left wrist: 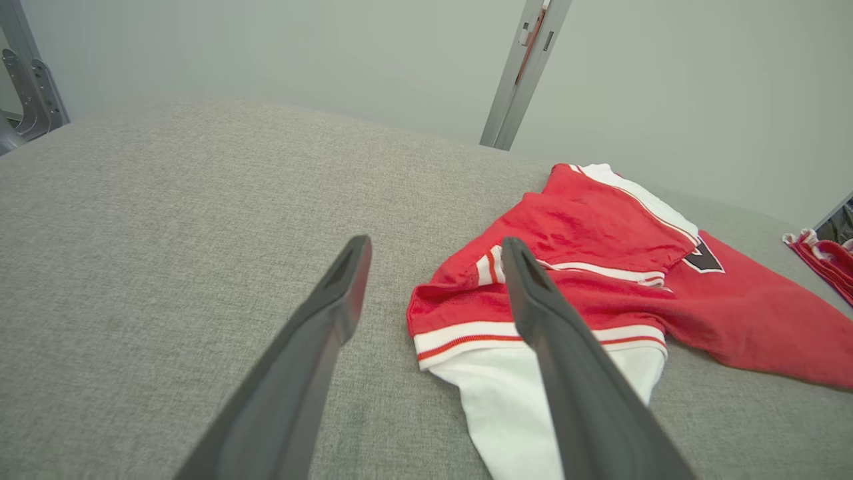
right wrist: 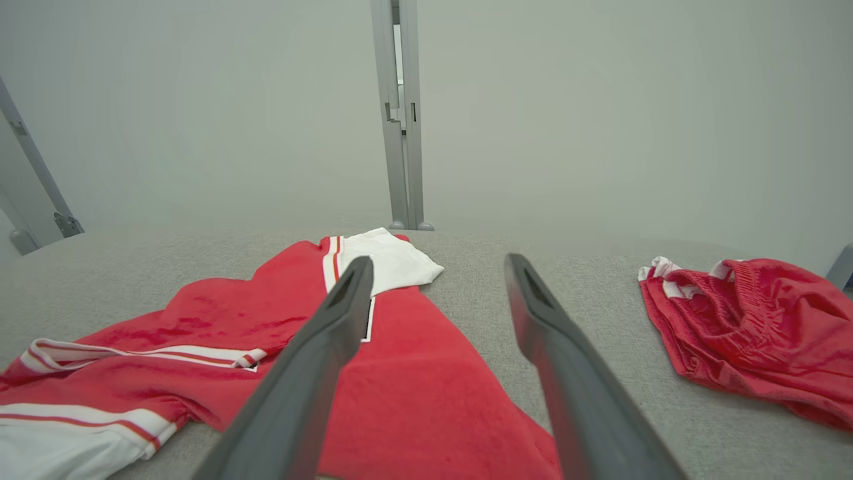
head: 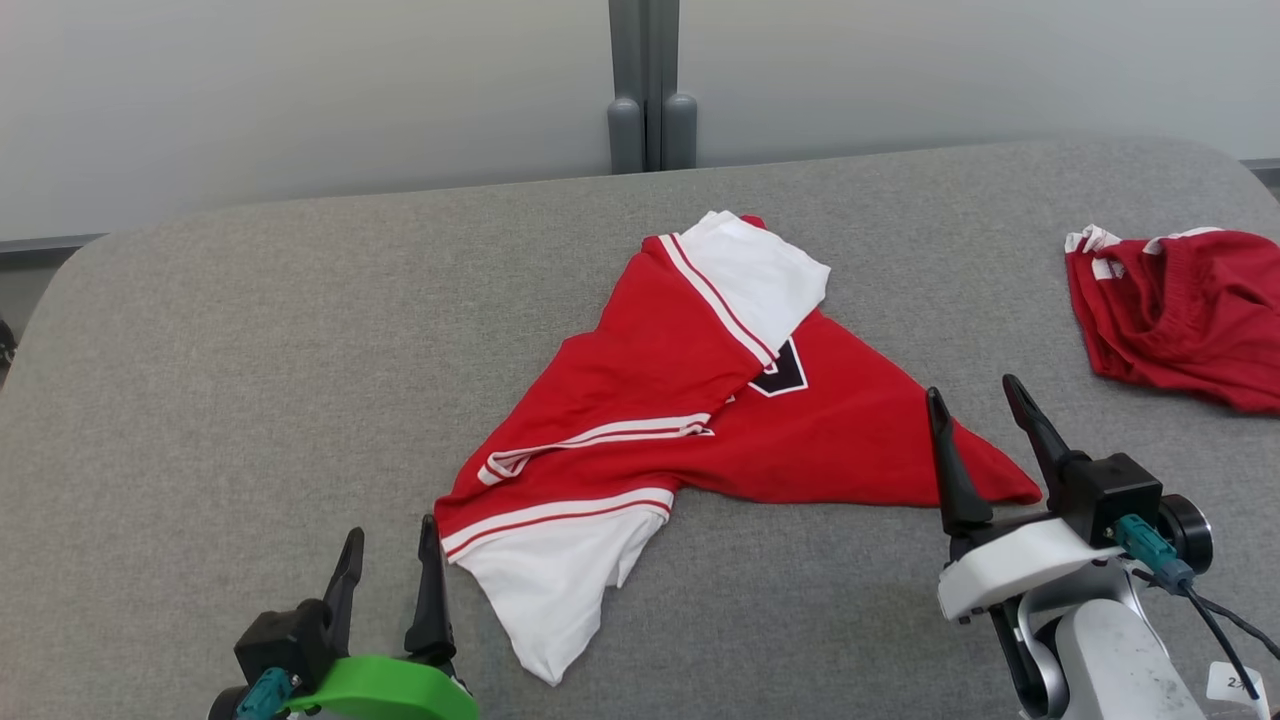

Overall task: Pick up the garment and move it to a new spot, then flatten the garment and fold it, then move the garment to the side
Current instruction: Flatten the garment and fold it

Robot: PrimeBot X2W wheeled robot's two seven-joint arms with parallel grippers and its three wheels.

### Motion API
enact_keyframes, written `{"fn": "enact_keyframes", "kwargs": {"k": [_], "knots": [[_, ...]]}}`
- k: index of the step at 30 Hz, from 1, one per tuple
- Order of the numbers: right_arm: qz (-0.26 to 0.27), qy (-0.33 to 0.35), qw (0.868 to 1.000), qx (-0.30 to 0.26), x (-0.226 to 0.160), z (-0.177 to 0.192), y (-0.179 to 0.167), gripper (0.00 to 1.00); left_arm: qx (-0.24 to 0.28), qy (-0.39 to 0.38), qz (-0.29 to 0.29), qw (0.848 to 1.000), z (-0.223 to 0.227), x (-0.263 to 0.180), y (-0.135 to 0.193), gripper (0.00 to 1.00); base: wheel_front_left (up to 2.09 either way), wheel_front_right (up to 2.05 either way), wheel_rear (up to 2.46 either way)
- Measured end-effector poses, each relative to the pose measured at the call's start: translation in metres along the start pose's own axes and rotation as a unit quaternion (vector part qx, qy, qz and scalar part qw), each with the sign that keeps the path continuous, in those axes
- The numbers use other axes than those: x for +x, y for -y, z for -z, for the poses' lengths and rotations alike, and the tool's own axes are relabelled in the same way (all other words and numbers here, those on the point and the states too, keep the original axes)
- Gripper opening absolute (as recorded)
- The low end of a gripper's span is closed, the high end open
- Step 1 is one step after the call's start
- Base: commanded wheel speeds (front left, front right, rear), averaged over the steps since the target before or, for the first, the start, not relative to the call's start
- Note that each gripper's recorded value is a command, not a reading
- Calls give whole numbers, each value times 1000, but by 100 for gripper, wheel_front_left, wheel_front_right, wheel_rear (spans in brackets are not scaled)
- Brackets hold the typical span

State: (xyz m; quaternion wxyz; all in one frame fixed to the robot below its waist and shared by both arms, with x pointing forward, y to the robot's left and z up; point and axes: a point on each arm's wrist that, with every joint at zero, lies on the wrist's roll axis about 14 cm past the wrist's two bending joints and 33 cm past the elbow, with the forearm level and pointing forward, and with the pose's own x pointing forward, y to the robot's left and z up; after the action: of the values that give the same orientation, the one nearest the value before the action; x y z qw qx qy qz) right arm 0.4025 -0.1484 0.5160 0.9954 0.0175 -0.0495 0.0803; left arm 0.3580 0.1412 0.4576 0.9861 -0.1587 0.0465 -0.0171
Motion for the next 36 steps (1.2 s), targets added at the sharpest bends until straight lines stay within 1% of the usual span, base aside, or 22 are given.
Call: {"fn": "enact_keyframes", "kwargs": {"k": [9, 11, 15, 19, 27, 31, 32, 33, 34, 35, 36], "knots": [[-2, 2, 1000, 4, -1, -1, -2, 100, 1, 4, 6, 1000, -2, 0, 5, 100, 0, 0, 0], [-2, 2, 1000, 4, -1, -1, -2, 100, 1, -5, 7, 1000, 4, -2, 6, 100, 0, 0, 0], [2, 0, 1000, 4, -1, 0, 1, 100, 7, -72, 24, 997, 35, -11, 15, 100, 0, 0, 0], [4, -4, 1000, 5, -1, 3, 2, 100, -7, -158, 38, 987, 68, -25, 24, 100, 0, 0, 0], [12, -12, 1000, 6, -4, 9, 7, 100, -34, -244, 47, 968, 95, -43, 36, 100, 0, 0, 0], [23, -20, 1000, 5, -6, 13, 14, 100, -45, -265, 58, 961, 101, -48, 44, 100, 0, 0, 0], [27, -24, 999, 4, -8, 15, 17, 100, -46, -271, 61, 960, 103, -49, 46, 98, 0, 0, 0], [30, -27, 999, 4, -9, 18, 19, 100, -49, -273, 62, 959, 104, -49, 47, 85, 0, 0, 0], [37, -34, 999, 4, -11, 22, 23, 100, -52, -280, 63, 957, 106, -50, 49, 63, 0, 0, 0], [45, -42, 998, 4, -13, 27, 28, 100, -56, -284, 63, 955, 108, -51, 49, 47, 0, 0, 0], [53, -51, 997, 5, -16, 32, 33, 100, -59, -285, 62, 955, 109, -51, 49, 37, 0, 0, 0]]}}
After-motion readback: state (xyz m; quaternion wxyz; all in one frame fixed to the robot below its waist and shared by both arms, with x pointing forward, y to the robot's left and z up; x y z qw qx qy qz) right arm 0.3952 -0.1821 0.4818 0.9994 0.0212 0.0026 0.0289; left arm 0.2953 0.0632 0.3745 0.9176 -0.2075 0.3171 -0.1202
